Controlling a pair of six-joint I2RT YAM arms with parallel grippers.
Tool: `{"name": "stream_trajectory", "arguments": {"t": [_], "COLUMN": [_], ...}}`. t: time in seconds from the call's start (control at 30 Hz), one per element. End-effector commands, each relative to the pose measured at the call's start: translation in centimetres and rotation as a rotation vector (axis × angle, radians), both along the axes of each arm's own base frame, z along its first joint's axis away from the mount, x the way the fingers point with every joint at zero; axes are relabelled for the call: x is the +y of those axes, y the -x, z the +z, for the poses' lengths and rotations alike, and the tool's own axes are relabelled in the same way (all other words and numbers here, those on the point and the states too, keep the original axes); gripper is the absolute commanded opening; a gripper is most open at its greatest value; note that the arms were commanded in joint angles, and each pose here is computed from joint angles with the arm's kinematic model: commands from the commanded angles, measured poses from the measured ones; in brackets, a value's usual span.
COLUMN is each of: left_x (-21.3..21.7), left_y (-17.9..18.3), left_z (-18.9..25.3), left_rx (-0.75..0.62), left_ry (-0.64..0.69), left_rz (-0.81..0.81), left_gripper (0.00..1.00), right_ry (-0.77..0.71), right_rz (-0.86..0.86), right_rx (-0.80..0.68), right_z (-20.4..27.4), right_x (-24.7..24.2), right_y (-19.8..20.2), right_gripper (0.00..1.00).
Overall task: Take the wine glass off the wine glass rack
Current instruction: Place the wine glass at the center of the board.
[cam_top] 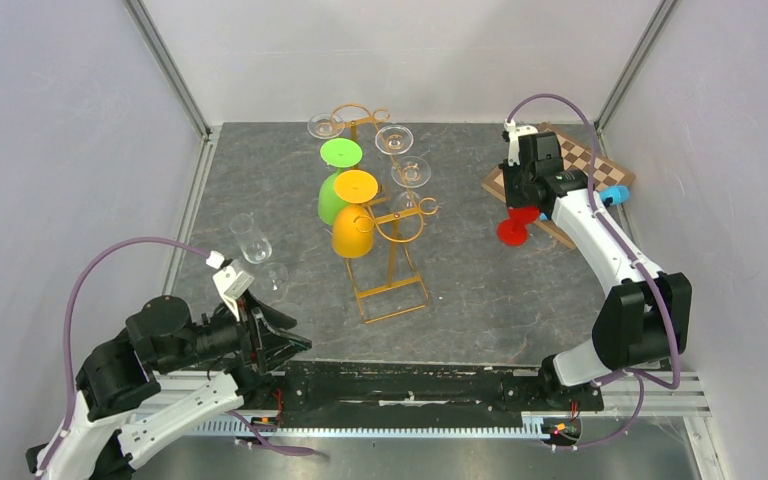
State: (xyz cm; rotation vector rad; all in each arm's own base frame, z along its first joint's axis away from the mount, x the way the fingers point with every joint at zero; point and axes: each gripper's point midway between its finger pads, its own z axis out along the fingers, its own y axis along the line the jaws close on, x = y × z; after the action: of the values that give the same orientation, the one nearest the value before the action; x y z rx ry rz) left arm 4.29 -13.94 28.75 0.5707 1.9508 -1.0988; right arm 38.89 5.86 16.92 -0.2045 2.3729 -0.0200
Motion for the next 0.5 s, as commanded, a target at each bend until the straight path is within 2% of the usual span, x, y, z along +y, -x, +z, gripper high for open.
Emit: {"name": "stream_trajectory", "arguments": {"t": [0.0, 0.13, 0.2, 0.47], "left_x": [-0.1, -0.3, -0.3, -0.7], "left_y": [-0.7, -1.0, -1.2, -1.8], "left_z": [0.5, 0.3, 0.2, 1.3], "left_rx": [-0.016, -0.015, -0.012, -0.021], "left_ry": [-0.012, -0.027, -0.031, -0.018], "left_rz": [0.022, 0.026, 0.034, 0.047], "left_gripper": [0.72, 0.74, 0.74, 0.79], "right_ry": [0.0, -0.002, 0.002, -0.044], "right_rz": [-0.012, -0.018, -0.032, -0.024], "right_rx": [-0.084, -0.082, -0.091, -0.21], "right_z": [2.2, 2.3, 2.5, 7.8], "right_x": [-0.2, -0.3, -0.5, -0.1], "right_y": [-1.5, -1.3, -1.2, -1.2], "right_gripper": [0.12, 0.33, 0.39, 0.53]}}
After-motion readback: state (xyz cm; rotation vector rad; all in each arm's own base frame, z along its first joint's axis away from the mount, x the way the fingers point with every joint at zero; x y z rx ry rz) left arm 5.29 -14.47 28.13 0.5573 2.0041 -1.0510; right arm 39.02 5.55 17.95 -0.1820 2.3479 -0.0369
